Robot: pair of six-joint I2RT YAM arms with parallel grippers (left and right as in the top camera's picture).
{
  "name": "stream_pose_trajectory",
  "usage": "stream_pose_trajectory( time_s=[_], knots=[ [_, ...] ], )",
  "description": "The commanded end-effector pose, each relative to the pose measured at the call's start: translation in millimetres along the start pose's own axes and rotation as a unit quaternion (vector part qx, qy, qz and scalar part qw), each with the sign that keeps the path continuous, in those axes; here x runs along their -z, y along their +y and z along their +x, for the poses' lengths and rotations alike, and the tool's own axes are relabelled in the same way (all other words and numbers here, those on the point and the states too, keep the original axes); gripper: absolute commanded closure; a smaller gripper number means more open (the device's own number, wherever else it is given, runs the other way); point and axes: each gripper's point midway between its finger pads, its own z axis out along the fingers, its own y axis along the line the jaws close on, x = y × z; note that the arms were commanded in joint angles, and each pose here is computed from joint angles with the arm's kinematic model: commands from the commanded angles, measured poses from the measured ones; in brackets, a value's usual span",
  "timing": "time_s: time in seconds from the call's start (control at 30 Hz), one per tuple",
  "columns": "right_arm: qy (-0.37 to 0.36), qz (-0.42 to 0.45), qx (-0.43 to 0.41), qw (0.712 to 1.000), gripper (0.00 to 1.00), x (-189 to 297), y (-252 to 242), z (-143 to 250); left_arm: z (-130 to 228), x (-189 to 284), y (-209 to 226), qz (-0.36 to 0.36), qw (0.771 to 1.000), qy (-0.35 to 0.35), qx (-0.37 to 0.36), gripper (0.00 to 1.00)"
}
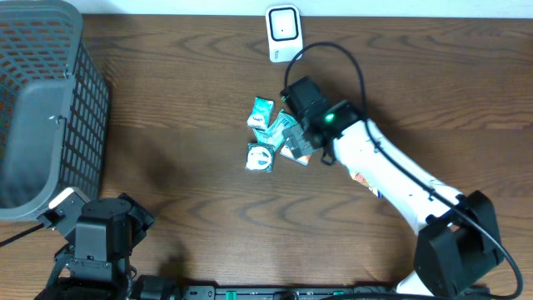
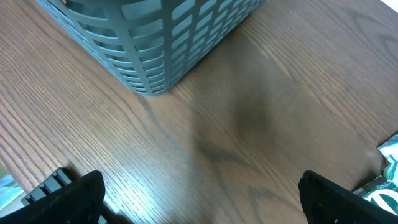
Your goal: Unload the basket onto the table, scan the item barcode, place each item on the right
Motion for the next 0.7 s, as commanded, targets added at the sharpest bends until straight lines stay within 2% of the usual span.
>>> stream_pose_trajectory(
  time_s=[0.0,0.13,0.23,0.27,0.3,0.37,0.43,0.53,0.67],
  knots=[
    [0.009,0.003,-0.041,0.999,0.01,-3.8,-30.1,-3.1,-2.0,0.1,3.6,-0.009,1.0,-0.006,0.009,0.02],
    [0.026,0.005,-0.107,0.994,0.07,-14.9,-78.7,2.9,-2.0,0.1,3.6,-0.009,1.0,-0.006,0.009,0.02],
    [0.038,-0.008,-0.153,0.987,0.26,-21.0,-107.2,10.8,-2.0,0.1,3.6,-0.009,1.0,-0.006,0.009,0.02],
    [0.041,-0.025,-0.167,0.985,0.34,-22.4,-110.3,12.8,-2.0,0.1,3.6,-0.009,1.0,-0.006,0.009,0.02],
    [0.043,-0.054,-0.18,0.981,0.39,-23.4,-111.1,14.1,-2.0,0.1,3.6,-0.009,1.0,-0.006,0.009,0.02],
    [0.042,-0.124,-0.178,0.975,0.37,-23.1,-104.0,13.6,-2.0,0.1,3.6,-0.009,1.0,-0.006,0.009,0.02],
    [0.038,-0.169,-0.176,0.969,0.31,-21.2,-100.1,13.1,-2.0,0.1,3.6,-0.009,1.0,-0.006,0.009,0.02],
    [0.039,-0.173,-0.185,0.967,0.28,-21.9,-106.1,16.1,-2.0,0.1,3.6,-0.009,1.0,-0.006,0.009,0.02],
    [0.041,-0.169,-0.187,0.967,0.2,-22.4,-108.5,17.4,-2.0,0.1,3.6,-0.009,1.0,-0.006,0.009,0.02]
  ],
)
